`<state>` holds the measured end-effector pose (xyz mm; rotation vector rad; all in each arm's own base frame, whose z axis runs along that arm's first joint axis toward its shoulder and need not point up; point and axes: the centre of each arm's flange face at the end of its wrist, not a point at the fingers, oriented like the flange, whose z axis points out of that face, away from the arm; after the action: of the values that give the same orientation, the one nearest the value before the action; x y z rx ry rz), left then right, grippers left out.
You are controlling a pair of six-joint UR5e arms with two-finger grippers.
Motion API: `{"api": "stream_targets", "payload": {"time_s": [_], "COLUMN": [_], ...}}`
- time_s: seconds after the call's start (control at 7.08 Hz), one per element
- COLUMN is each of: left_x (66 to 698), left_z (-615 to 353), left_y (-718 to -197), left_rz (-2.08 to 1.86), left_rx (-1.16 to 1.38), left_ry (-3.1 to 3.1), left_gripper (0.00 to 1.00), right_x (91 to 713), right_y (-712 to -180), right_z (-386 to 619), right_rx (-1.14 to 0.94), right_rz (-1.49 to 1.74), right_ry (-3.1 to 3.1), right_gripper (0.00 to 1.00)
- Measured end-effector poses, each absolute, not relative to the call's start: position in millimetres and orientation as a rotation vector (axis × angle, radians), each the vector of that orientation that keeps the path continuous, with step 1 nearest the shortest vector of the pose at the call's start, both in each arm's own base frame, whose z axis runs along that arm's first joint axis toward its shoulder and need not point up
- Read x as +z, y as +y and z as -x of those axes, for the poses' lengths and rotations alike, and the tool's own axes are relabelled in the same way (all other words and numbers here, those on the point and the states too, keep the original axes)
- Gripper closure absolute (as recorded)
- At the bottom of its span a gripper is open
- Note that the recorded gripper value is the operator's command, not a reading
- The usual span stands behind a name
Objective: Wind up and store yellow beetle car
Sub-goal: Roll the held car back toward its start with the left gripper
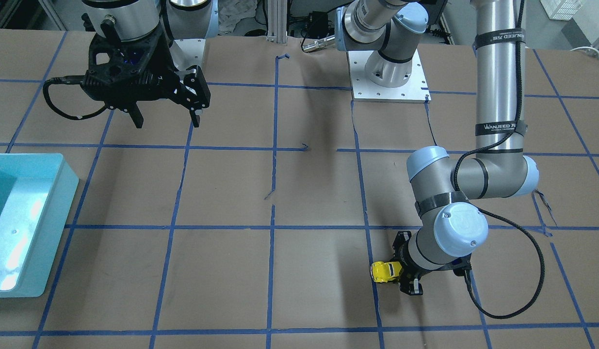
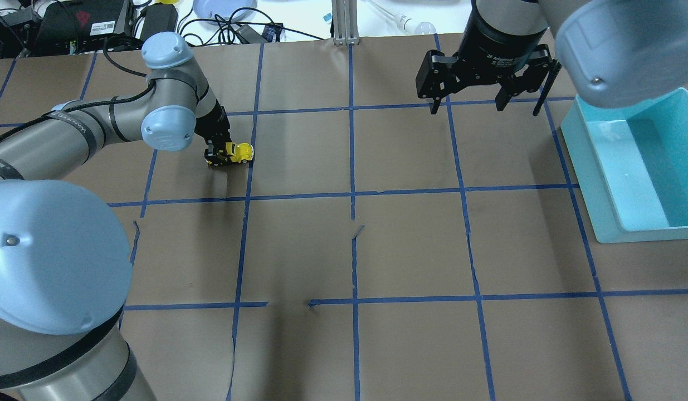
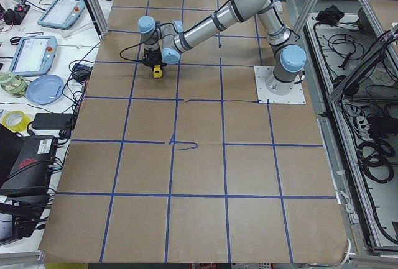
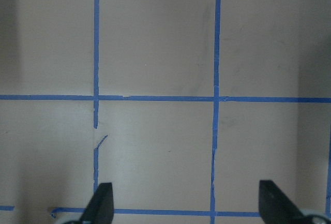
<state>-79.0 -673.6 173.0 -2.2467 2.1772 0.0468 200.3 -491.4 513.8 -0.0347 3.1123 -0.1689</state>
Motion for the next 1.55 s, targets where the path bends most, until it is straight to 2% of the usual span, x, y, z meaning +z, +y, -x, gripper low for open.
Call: {"api": "stream_targets", "payload": {"time_s": [0.42, 1.55], "left_x": [173.5, 174.2], "left_z": [75.8, 55.9], "left_y": [-673.8, -673.8], "left_rz": [2.241, 2.225], "left_rx": [0.04, 0.04], "left_ry": [2.174, 2.177], "left_gripper": [0.95, 0.94], "right_x": [513.3, 513.2], "right_y": [-491.4, -491.2], "right_z": [-200.4, -200.9], "right_rx": [-0.17, -0.17], "right_rz": [0.035, 0.037], "right_ry": [3.112, 3.112], "right_gripper": [0.0, 0.0]}}
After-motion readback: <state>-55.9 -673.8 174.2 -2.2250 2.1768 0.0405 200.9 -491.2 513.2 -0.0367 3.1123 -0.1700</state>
